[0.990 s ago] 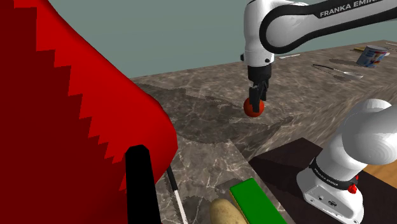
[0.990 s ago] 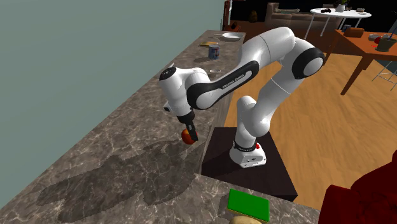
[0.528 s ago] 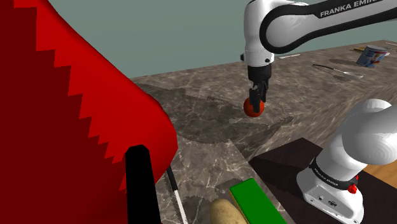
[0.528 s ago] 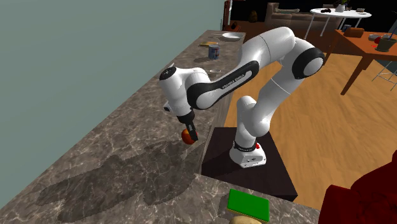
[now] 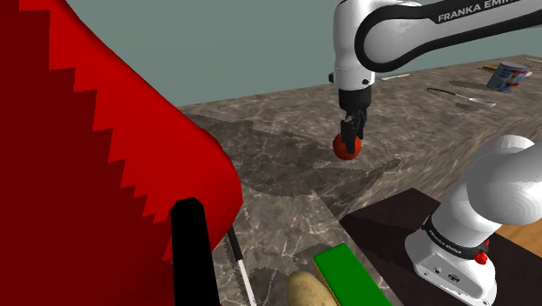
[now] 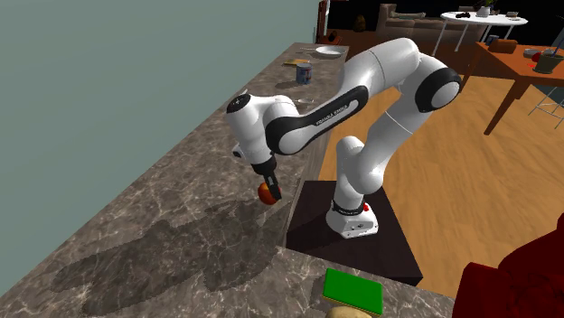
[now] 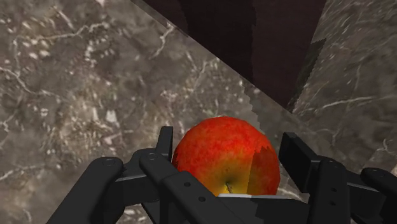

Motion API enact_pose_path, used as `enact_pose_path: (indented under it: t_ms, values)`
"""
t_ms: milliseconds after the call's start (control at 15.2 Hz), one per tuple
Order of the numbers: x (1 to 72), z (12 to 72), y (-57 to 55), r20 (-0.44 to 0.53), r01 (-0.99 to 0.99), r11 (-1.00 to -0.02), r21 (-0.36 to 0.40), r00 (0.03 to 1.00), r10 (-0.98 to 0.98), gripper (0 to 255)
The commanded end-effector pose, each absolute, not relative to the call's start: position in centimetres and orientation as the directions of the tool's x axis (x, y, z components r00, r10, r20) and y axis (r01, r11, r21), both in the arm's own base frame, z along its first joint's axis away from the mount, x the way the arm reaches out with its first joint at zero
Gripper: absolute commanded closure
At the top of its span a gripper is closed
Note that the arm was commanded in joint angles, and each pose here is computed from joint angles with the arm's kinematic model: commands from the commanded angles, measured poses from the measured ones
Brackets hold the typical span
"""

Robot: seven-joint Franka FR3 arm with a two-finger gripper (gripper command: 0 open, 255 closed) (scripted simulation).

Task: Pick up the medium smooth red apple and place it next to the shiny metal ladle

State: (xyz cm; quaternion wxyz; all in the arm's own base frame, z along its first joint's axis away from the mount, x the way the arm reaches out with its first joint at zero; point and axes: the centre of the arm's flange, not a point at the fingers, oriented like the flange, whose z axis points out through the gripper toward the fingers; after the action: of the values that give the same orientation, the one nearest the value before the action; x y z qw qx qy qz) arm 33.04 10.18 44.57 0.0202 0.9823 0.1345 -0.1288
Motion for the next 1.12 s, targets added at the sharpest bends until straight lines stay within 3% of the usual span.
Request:
enact_pose_path:
  t_ms: [0, 1056]
  values:
    - [33.1, 45.4, 10.2, -0.259, 0.269, -0.963, 0.005, 0.930, 0.259, 255]
    - [33.1, 53.8, 10.2, -0.259, 0.269, -0.963, 0.005, 0.930, 0.259, 255]
